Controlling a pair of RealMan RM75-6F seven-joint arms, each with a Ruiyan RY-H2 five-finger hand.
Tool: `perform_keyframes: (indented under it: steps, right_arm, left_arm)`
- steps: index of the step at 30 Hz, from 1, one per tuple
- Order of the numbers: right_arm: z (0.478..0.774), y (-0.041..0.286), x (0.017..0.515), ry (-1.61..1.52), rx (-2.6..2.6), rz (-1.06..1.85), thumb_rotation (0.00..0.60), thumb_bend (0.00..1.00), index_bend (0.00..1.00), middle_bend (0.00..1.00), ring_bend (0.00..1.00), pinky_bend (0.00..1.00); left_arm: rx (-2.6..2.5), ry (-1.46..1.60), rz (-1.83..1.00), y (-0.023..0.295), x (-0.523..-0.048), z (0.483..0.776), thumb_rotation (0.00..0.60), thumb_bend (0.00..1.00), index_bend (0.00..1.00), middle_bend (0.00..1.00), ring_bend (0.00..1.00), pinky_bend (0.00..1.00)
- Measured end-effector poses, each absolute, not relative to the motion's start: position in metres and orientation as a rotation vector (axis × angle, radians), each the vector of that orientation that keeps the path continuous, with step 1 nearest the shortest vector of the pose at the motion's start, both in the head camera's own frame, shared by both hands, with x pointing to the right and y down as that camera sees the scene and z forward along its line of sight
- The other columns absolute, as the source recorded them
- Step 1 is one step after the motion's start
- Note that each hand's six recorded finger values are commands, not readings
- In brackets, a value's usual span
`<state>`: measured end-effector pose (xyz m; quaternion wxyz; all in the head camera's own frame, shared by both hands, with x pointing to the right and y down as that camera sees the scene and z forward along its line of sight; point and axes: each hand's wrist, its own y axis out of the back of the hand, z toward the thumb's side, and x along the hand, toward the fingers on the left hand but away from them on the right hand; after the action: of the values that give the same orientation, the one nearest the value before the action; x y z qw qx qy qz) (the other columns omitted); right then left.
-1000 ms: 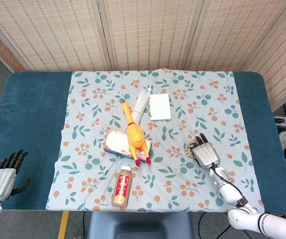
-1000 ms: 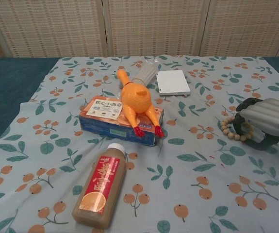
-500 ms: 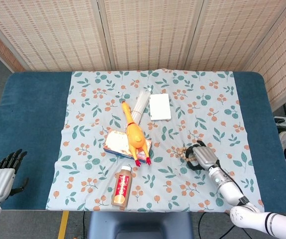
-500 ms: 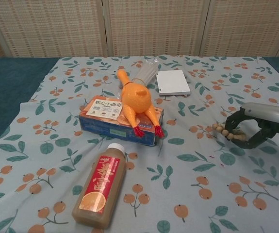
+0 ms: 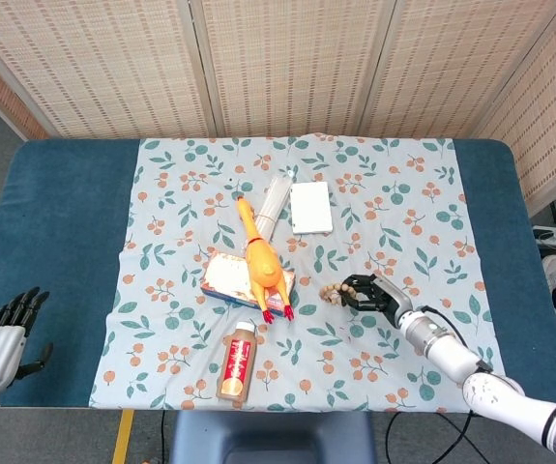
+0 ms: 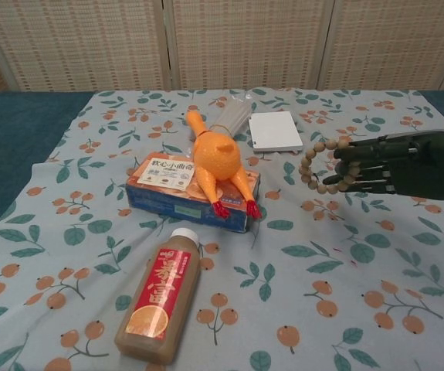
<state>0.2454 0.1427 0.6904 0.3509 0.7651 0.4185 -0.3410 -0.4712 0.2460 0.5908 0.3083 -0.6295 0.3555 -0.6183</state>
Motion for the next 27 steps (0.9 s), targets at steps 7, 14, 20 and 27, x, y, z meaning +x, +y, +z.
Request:
perform_keyframes:
  steps: [7,14,20,27]
  right_arm:
    - [0.682,0.157,0.234,0.973,1.703,-0.552,0.6,0.83,0.68,0.6,0.27,0.14]
    - [0.69,0.172,0.249,0.869,1.601,-0.295,0.594,0.84,0.67,0.6,0.27,0.15]
    - [0.696,0.17,0.262,0.928,1.661,-0.226,0.438,0.82,0.63,0.6,0.27,0.15]
    - [0.697,0.178,0.256,0.913,1.774,-0.329,0.283,0.62,0.6,0.6,0.27,0.15]
  left_arm:
    - [-1.665,0.927,-1.662,0.247,-0.474,0.596,0.6,0.43,0.0,0.0,0.0,0.15]
    - [-1.659,0.915,-1.671,0.247,-0.474,0.6,0.6,0.42,0.0,0.0,0.0,0.15]
    - [-1.661,0.911,-1.674,0.247,-0.474,0.601,0.6,0.43,0.0,0.0,0.0,0.15]
    - [-1.66,0.917,-1.67,0.247,-0.475,0.599,0.6,0.43,0.0,0.0,0.0,0.15]
